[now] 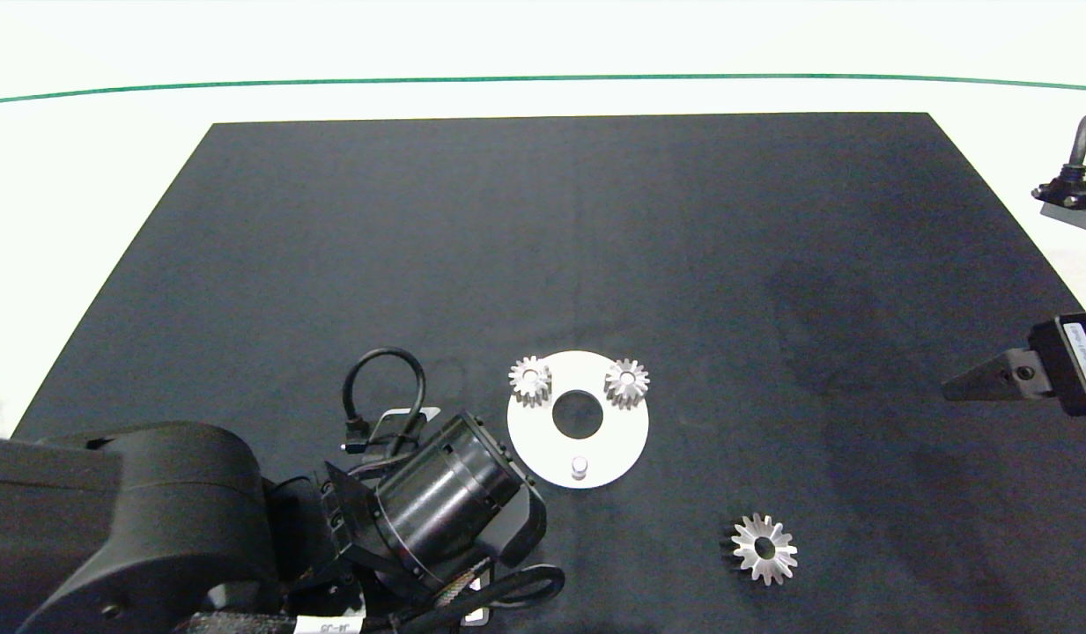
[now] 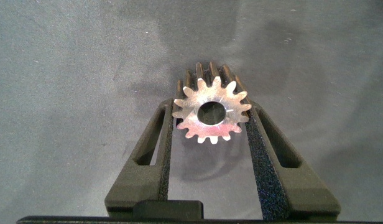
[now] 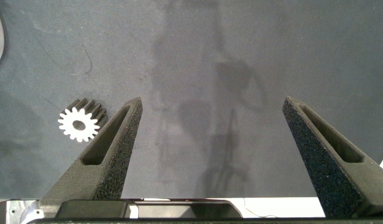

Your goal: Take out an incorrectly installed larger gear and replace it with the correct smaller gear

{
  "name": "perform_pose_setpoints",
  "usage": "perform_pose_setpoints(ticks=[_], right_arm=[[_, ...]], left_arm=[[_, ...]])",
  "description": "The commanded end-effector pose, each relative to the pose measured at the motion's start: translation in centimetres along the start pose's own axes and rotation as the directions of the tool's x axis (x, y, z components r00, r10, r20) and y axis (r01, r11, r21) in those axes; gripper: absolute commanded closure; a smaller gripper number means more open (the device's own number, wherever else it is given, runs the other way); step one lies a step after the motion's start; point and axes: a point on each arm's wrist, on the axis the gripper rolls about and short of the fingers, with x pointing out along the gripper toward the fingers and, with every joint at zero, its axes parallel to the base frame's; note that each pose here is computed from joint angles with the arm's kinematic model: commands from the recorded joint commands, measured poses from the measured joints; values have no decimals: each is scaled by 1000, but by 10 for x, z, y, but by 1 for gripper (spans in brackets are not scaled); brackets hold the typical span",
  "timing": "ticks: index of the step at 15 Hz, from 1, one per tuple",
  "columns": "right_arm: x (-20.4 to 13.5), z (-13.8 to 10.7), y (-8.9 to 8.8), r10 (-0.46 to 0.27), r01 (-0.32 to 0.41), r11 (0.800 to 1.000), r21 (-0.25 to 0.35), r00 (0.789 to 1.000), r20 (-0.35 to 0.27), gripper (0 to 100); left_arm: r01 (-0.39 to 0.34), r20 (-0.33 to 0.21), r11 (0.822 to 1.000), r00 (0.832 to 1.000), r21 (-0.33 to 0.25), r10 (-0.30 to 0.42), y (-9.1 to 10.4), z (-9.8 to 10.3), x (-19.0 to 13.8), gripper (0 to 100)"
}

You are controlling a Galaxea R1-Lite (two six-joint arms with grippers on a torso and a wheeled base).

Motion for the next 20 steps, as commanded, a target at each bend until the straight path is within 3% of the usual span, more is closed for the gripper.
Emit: perform_pose_setpoints(ticks=[1, 6, 9, 11, 15, 20], right_arm=[[-1, -1, -1, -3, 3, 1000, 1, 1000, -2, 9], [-20, -6, -7, 3, -4, 1000, 17, 998, 57, 9], [-26, -6, -20, -45, 39, 996, 74, 996, 76, 9], [-29, -6, -29, -82, 73, 991, 108, 993, 82, 9], [-40, -9, -37, -103, 87, 987, 133, 988, 114, 9], [-46, -11, -46, -145, 126, 981, 149, 981, 129, 9]], left_arm=[[19, 19, 1000, 1000, 8, -19, 4, 4, -14, 89], [33, 13, 996, 999, 84, -35, -11, 25, -44, 98], [67, 19, 991, 997, 116, -70, -36, 37, -56, 99], [91, 27, 987, 995, 134, -96, -53, 41, -55, 99], [76, 10, 983, 997, 168, -79, -78, 46, -42, 99], [70, 8, 975, 997, 210, -74, -96, 53, -32, 99]])
